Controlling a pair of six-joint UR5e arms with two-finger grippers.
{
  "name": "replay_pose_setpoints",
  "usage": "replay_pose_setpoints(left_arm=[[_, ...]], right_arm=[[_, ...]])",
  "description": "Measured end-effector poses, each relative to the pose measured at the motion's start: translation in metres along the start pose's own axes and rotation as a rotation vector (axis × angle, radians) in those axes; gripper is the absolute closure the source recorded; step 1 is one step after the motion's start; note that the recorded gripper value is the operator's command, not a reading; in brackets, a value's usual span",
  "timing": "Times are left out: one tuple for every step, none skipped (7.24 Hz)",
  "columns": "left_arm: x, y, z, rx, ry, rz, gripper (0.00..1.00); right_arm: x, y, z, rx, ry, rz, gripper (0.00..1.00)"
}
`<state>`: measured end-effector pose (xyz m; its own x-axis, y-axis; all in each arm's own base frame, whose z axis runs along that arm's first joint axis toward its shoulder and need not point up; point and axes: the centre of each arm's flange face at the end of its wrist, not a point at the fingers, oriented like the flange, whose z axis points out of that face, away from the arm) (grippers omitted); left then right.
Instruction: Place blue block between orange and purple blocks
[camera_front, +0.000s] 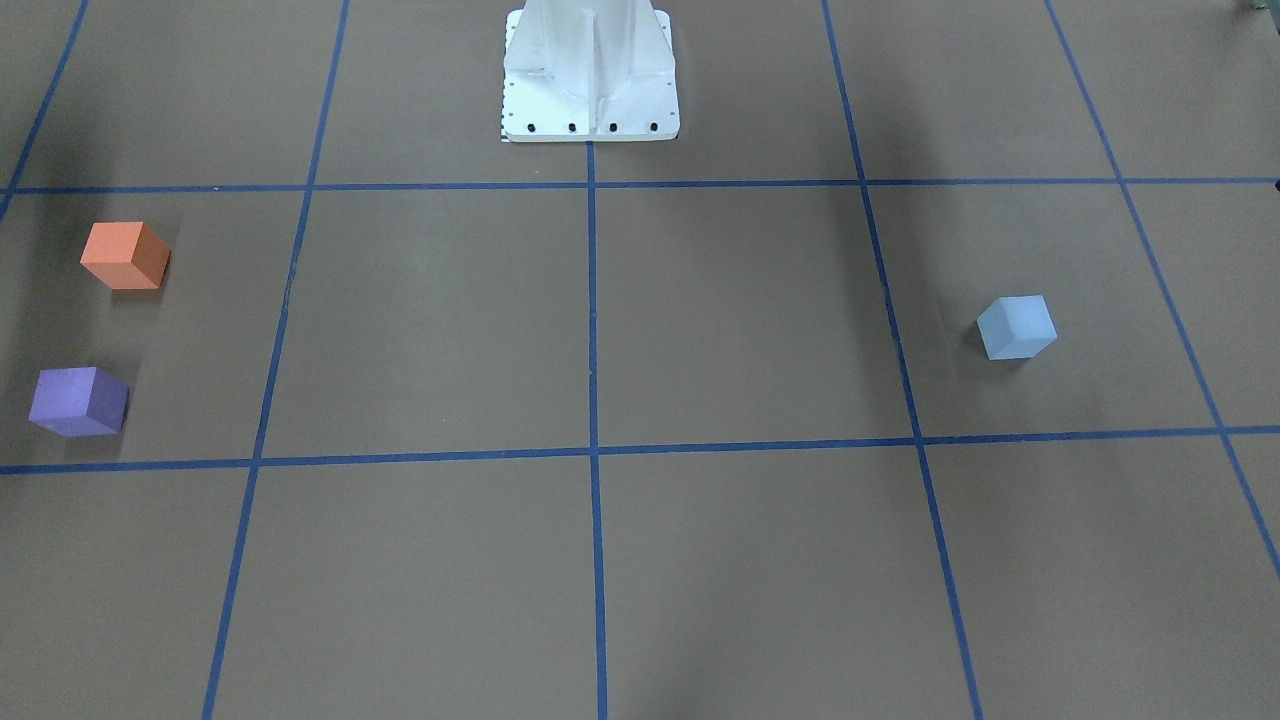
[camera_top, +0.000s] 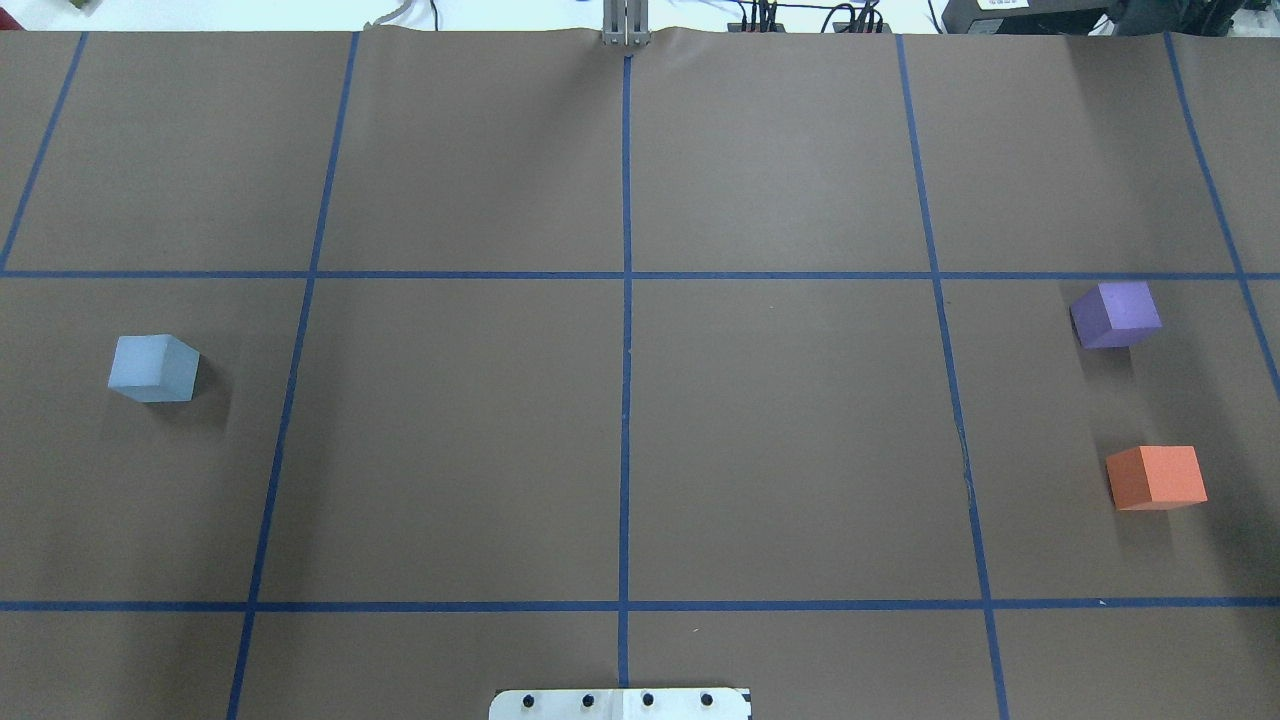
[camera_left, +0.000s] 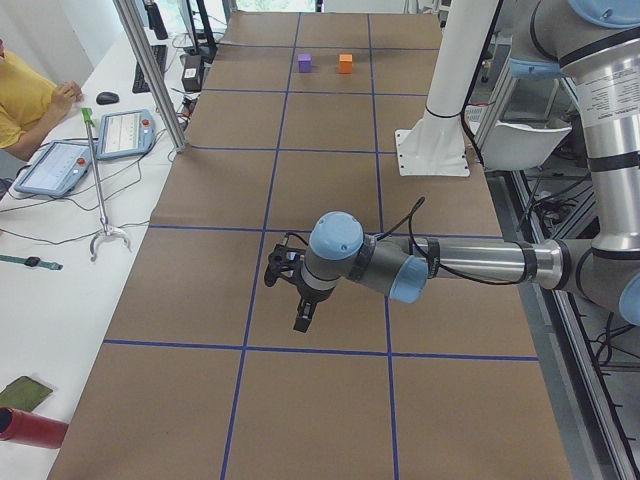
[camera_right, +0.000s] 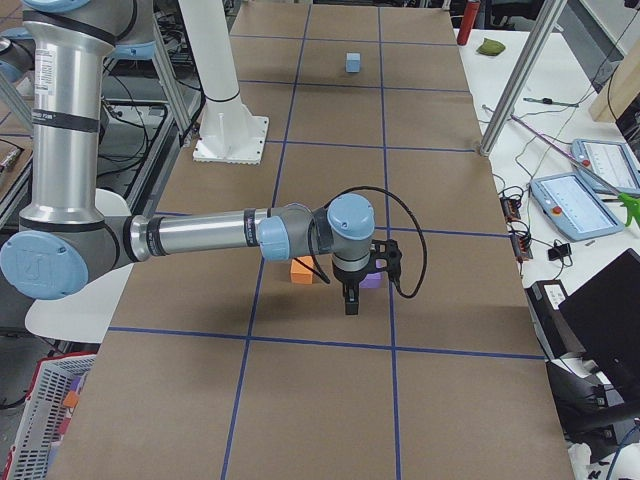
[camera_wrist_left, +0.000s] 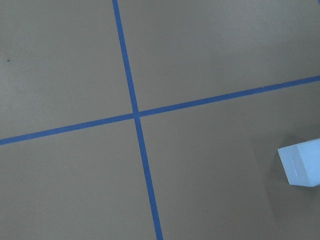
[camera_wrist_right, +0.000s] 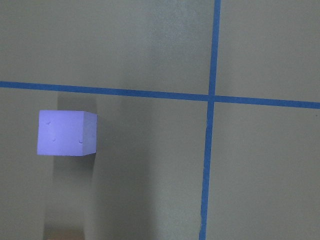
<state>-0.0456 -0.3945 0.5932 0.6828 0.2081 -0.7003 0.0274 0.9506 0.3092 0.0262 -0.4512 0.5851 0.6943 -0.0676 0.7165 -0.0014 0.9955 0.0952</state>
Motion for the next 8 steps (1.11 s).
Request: replay_pose_setpoints(left_arm=[[-0.001,0.000,0.002,-0.002,0.001,0.002,0.00],[-0.005,0.000,0.006,-0.009,0.003,-0.002,0.00],[-0.007,-0.001,0.012,-0.019,0.010,-0.003,0.00],[-0.005,-0.002,0.020,-0.034,0.016,-0.001,0.00],[0.004,-0.009,0.029,-0.051,0.025,-0.007,0.00],[0.026,-0.025,0.044,-0.075,0.039,-0.024,0.00],[0.057,-0.044,0.063,-0.102,0.056,-0.044,0.00],[0.084,-0.057,0.079,-0.129,0.070,-0.067,0.00]], right_arm=[[-0.002,0.000,0.002,-0.003,-0.002,-0.004,0.00],[-0.005,-0.002,0.003,-0.005,-0.003,-0.011,0.00],[-0.007,-0.003,0.003,-0.003,-0.003,-0.017,0.00],[-0.008,-0.004,0.004,-0.003,-0.003,-0.020,0.00],[-0.009,-0.005,0.004,-0.004,-0.001,-0.022,0.00],[-0.010,-0.005,0.005,-0.005,-0.001,-0.025,0.00],[-0.013,-0.006,0.008,-0.010,-0.003,-0.029,0.00],[-0.015,-0.006,0.010,-0.015,-0.004,-0.033,0.00]])
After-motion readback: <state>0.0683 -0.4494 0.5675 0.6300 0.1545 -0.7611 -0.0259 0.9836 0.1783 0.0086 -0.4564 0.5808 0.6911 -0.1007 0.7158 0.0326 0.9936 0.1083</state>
